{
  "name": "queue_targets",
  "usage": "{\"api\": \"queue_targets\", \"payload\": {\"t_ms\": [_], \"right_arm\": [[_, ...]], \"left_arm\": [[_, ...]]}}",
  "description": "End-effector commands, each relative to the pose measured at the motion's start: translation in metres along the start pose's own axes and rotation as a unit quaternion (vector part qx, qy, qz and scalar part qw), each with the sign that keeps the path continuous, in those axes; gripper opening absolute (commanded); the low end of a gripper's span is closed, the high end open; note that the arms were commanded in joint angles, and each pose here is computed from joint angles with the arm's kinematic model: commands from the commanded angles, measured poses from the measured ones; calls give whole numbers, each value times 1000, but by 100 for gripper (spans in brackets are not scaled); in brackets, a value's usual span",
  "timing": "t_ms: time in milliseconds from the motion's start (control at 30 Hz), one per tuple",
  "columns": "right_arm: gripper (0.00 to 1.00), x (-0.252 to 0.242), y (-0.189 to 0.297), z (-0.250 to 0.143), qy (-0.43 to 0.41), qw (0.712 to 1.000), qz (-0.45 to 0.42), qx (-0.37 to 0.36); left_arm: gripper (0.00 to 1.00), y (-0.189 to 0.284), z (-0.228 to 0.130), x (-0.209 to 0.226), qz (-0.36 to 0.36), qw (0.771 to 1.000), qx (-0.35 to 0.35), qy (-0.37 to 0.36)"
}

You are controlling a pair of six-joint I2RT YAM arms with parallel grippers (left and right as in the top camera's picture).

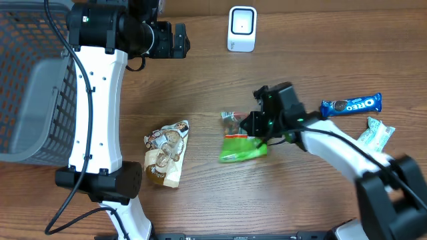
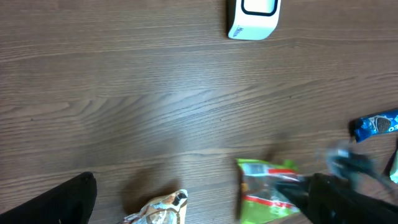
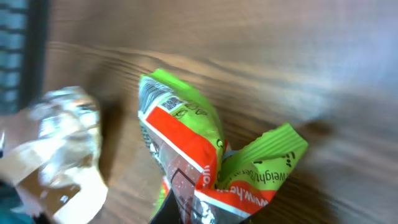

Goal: Scan the item barcode
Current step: 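Grip the Haribo bag end and lift it with the right gripper, then carry the Haribo bag up to the scanner with the right gripper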

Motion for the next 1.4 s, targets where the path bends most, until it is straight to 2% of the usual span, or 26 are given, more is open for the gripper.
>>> {"api": "queue_targets", "payload": {"t_ms": [0, 167, 333, 800, 1167, 1367], "right_arm": [[4, 45, 57, 33, 130, 986, 62, -88], [4, 68, 107, 41, 165, 970, 78, -160], [4, 87, 132, 40, 200, 956, 124, -173], [4, 107, 152, 48, 235, 945, 140, -181], [3, 112, 173, 62, 268, 938, 71, -209], [3, 122, 183, 72, 277, 932, 69, -223]], "left_arm": [[100, 6, 1, 0, 2, 1000, -9, -5], [100, 6, 1, 0, 2, 1000, -9, -5], [100, 6, 1, 0, 2, 1000, -9, -5], [100, 6, 1, 0, 2, 1000, -9, -5], [100, 6, 1, 0, 2, 1000, -9, -5], [100, 6, 1, 0, 2, 1000, -9, -5]]}}
Point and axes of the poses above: each gripper's point midway between its finger pads, its own y axis back along the fingers, its own x axis along the line the jaws close on, z = x × y, the point moved 7 cm from there along y, back along the fingers, and after that the axes turned 3 degrees about -y, right-handed, at the moved point
